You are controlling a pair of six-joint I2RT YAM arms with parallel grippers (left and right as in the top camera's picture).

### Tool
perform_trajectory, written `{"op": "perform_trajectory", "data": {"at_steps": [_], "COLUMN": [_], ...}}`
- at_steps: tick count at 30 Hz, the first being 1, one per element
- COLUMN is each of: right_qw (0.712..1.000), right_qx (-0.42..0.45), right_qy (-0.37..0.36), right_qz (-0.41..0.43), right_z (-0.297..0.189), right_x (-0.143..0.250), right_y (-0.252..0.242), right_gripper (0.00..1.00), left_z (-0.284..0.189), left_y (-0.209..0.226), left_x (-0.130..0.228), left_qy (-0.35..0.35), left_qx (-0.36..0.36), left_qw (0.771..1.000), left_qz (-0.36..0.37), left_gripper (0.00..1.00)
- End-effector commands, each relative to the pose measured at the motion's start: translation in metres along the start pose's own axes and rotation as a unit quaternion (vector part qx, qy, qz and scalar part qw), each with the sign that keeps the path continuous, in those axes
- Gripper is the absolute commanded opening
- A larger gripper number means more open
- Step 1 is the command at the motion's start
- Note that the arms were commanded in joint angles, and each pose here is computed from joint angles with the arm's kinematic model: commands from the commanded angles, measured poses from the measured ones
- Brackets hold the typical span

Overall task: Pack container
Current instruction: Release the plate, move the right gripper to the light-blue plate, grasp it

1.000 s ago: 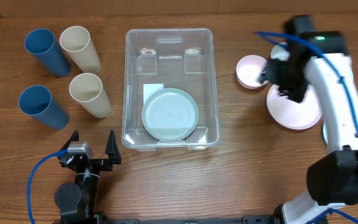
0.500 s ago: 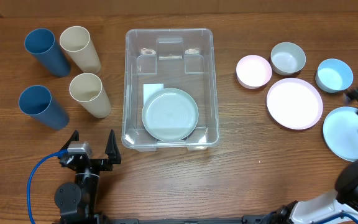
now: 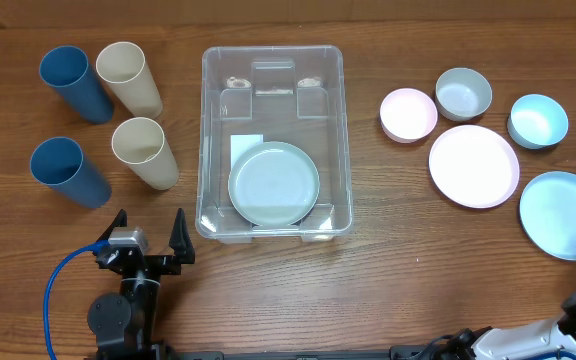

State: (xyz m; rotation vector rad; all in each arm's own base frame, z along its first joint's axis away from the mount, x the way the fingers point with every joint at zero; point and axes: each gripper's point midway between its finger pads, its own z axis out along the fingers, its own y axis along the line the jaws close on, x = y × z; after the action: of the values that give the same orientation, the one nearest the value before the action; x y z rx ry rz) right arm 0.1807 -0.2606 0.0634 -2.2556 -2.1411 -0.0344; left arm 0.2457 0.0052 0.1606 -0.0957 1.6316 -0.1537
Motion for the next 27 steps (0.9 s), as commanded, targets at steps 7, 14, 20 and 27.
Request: {"op": "perform_trajectory", "data": {"at_steps": [7, 14, 20, 27], "right_qw": [0.999, 0.999, 0.999, 0.999], "right_qx": [-0.019, -0.016, -0.015, -0.017], "right_qy": [-0.028, -0.04, -0.038, -0.041], "right_qz": [-0.005, -0.005, -0.008, -0.001], "right_z": [0.026, 0.038, 0.053, 0.061], "right_x": [-0.006, -0.008, -0.002, -0.001], "right_y": [0.003, 0.0, -0.004, -0.006], "right_gripper": [0.67, 0.52, 0.47, 0.3], "left_z": [0.0, 0.0, 0.0, 0.0], "left_y": [0.001, 0.001, 0.001, 0.001], "left_x": [-0.001, -0.001, -0.001, -0.001], "left_qy": [-0.003, -0.003, -0.003, -0.003], "left_qx": [-0.002, -0.001, -0.001, -0.001], "left_qw": [1.0, 1.0, 1.0, 1.0], "left_qz": [0.01, 0.01, 0.01, 0.01], "left_gripper": [1.0, 1.0, 1.0, 1.0]}}
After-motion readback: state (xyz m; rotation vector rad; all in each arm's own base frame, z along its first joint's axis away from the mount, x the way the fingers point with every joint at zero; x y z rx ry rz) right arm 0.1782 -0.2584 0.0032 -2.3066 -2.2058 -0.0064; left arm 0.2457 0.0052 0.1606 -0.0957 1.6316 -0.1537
